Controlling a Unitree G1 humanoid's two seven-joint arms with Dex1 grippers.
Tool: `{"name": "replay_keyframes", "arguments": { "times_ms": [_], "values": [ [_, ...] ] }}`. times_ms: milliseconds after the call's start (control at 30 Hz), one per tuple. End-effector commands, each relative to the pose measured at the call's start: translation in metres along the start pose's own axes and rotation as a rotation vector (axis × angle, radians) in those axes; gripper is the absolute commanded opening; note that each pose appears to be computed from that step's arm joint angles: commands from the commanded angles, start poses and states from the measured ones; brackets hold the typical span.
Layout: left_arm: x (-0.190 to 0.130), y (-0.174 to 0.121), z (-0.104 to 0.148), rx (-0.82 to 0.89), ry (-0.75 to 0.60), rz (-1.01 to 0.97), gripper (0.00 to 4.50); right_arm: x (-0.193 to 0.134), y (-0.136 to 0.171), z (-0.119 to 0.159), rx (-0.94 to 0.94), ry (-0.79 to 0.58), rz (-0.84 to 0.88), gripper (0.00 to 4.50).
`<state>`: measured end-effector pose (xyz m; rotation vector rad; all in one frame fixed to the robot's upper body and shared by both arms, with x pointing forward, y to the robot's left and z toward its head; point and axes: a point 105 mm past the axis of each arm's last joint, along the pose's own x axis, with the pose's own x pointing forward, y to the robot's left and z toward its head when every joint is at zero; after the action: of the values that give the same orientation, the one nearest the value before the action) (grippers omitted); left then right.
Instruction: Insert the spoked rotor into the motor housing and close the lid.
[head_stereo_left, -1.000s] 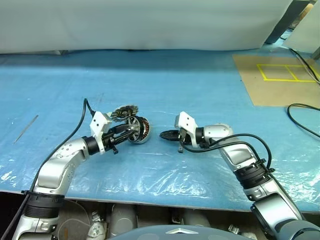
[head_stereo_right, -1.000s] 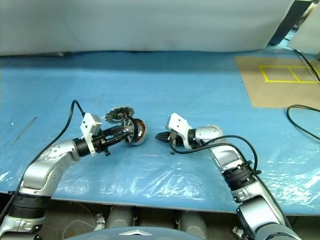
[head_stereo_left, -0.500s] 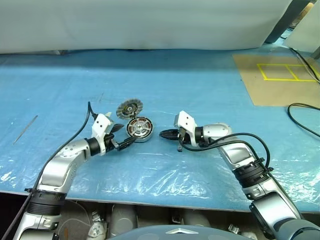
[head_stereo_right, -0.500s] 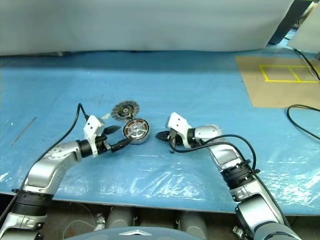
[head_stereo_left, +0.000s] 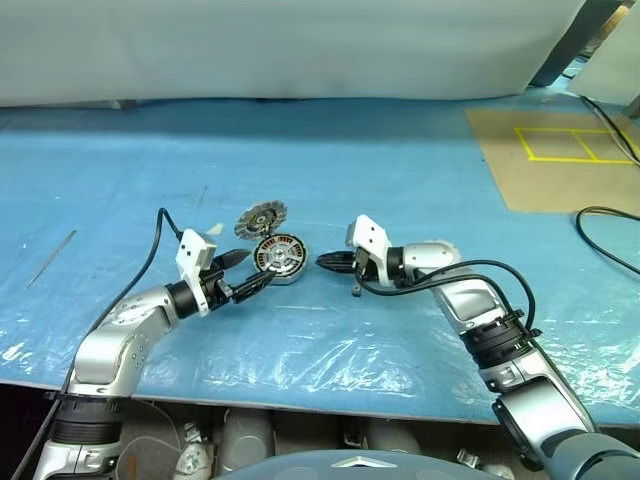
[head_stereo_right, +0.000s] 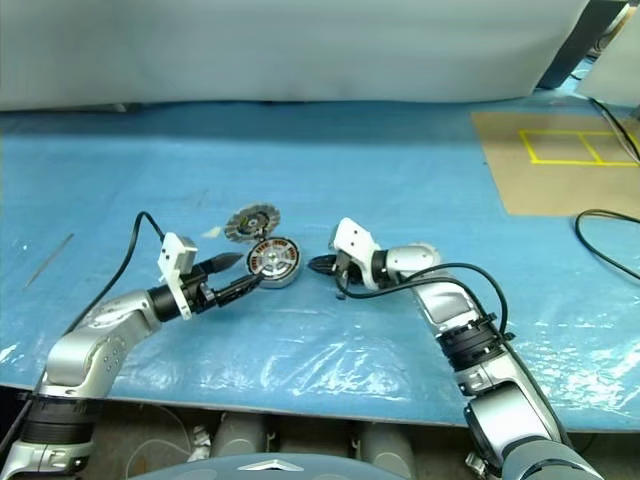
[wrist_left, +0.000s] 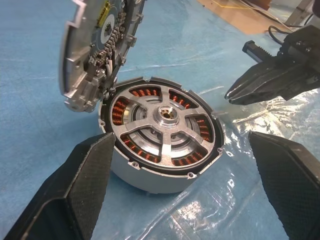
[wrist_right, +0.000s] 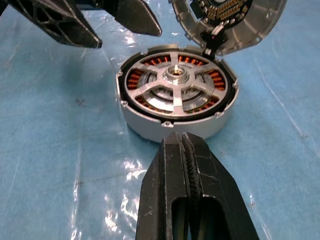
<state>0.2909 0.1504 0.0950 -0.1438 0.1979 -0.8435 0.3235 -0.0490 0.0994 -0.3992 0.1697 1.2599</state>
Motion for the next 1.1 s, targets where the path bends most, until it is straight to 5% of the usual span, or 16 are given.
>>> {"name": "replay_keyframes", "arguments": {
  "times_ms": [33,267,467,700,1100],
  "values": [
    [0.013,-0.010,0.007,0.037,-0.031,-0.022,4.47,-0.004,-0.012,0.019,-0.042,-0.063,-0.046,0.00],
    [0.037,-0.013,0.008,0.094,-0.042,-0.004,2.17,-0.005,-0.019,0.022,-0.057,-0.080,-0.085,0.00],
    [0.046,-0.005,0.008,0.144,-0.046,0.028,2.01,-0.005,-0.020,0.025,-0.053,-0.090,-0.094,0.00],
    [0.053,0.003,-0.002,0.178,0.001,0.082,0.03,-0.004,-0.020,0.026,-0.059,-0.091,-0.096,0.00],
    [0.043,-0.002,-0.021,0.139,0.034,0.078,0.03,-0.004,-0.024,0.027,-0.060,-0.098,-0.118,0.00]
  ]
}}
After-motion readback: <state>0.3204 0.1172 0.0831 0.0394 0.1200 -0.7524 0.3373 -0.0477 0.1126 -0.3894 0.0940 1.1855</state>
